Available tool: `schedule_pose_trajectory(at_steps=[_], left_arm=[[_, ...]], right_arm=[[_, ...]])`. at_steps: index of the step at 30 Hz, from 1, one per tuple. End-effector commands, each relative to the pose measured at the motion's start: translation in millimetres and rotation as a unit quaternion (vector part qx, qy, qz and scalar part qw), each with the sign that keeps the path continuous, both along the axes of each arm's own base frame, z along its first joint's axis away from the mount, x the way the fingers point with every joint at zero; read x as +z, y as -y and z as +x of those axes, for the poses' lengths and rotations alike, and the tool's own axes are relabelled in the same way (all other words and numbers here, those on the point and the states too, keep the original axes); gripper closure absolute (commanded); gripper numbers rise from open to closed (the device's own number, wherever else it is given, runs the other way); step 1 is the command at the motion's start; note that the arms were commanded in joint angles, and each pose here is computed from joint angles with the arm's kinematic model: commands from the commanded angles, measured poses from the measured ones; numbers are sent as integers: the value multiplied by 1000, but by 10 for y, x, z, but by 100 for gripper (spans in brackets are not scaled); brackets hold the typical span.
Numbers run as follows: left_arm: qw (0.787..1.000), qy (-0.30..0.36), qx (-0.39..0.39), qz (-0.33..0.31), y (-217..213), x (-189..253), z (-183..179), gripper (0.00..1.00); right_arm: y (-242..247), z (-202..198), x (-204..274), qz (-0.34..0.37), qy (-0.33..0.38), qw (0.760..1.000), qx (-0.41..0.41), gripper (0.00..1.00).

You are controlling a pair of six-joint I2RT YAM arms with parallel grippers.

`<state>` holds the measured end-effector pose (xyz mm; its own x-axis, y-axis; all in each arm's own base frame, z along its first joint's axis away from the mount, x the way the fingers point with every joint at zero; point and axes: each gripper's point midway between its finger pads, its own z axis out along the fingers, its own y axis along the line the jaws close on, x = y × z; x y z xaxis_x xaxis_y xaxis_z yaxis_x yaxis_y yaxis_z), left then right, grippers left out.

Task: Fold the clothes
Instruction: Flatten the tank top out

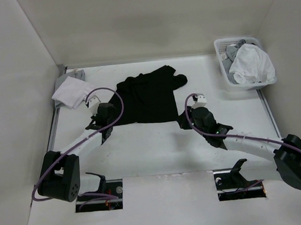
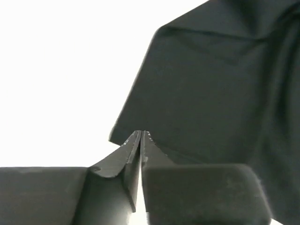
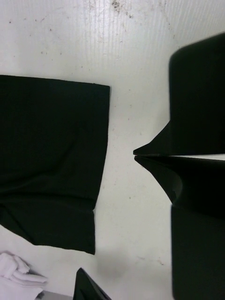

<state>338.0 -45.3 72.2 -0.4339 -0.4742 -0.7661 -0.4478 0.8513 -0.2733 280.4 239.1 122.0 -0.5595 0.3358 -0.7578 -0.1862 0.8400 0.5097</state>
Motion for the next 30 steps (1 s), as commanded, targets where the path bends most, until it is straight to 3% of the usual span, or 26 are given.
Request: schedule_pose_trajectory(at_steps=[1,5,9,30], left_arm=[[998,-37,48,31,-223,-226,-122,87],[998,-28,57,15,-247,-280,-124,67],[998,-17,65,3,-305,-284,-98,59],[997,-55,12,-55,-77,-565,-108,73]], right_arm=[[-30,-17,-2,6,19,1000,15,94],[-79,-57,-65,10,13,999,30,91],[-112,-53,-114,7,7,999,36,91],[-161,-35,-184,7,-2,999,38,89]])
